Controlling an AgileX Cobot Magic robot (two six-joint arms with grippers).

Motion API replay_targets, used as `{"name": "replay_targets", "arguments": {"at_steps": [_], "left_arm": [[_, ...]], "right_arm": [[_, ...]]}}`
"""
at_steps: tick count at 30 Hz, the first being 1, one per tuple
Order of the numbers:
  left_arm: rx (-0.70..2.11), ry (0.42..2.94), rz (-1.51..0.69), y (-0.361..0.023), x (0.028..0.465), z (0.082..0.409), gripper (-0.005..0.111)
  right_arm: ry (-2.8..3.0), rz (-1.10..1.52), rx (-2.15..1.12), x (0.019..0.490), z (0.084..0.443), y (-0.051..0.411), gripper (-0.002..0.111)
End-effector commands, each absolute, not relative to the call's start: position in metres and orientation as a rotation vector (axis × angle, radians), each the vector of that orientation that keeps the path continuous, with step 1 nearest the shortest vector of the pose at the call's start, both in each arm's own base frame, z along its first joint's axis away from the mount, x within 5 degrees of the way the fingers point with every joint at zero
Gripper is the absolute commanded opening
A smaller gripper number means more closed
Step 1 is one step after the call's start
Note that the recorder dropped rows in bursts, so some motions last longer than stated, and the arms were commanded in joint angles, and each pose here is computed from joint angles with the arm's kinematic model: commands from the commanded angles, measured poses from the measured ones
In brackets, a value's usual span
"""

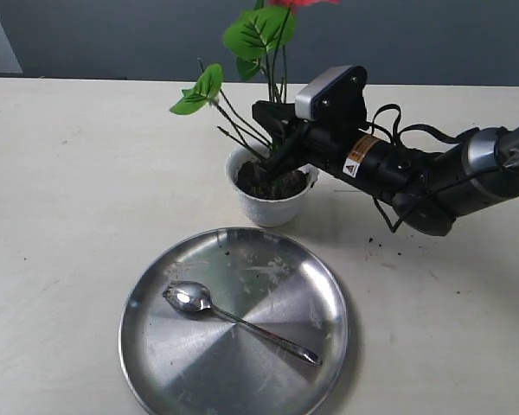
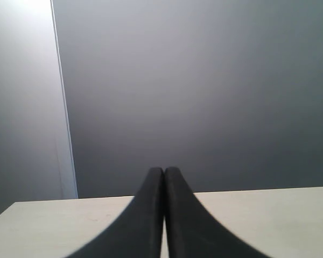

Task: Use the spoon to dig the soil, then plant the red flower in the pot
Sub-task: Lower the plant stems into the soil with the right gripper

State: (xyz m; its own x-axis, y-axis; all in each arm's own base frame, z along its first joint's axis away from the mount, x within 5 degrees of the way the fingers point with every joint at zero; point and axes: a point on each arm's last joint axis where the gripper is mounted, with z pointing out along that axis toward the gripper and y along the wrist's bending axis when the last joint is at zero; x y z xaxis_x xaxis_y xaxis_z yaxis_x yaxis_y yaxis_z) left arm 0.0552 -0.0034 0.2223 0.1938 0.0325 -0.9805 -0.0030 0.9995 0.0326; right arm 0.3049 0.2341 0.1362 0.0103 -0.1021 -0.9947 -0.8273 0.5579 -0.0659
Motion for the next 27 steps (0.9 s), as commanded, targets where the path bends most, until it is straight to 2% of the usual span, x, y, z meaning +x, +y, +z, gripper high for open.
{"name": "replay_targets", "arguments": {"at_steps": [1, 11, 13, 14, 16, 27], "left_arm": [[0.023, 1.367, 0.009, -0.004, 0.055, 0.224, 0.000], [0.023, 1.367, 0.009, -0.004, 0.055, 0.224, 0.000], [0.023, 1.367, 0.009, -0.004, 0.055, 0.224, 0.000], [0.023, 1.367, 0.009, -0.004, 0.055, 0.224, 0.000], [0.023, 1.367, 0.009, -0.004, 0.055, 0.224, 0.000], [0.023, 1.367, 0.009, -0.004, 0.055, 0.224, 0.000]], "right_arm": [[1.553, 0.668, -0.920, 0.301, 0.121, 0.233, -0.001], [1.633, 0.692, -0.928, 0.298, 0.122, 0.232, 0.000], [1.644, 0.699, -0.927, 0.298, 0.124, 0.232, 0.013], [1.664, 0.708, -0.914, 0.298, 0.125, 0.232, 0.022], [1.687, 0.724, -0.902, 0.297, 0.126, 0.231, 0.030], [1.841, 0.677, -0.913, 0.293, 0.141, 0.225, 0.030]]}}
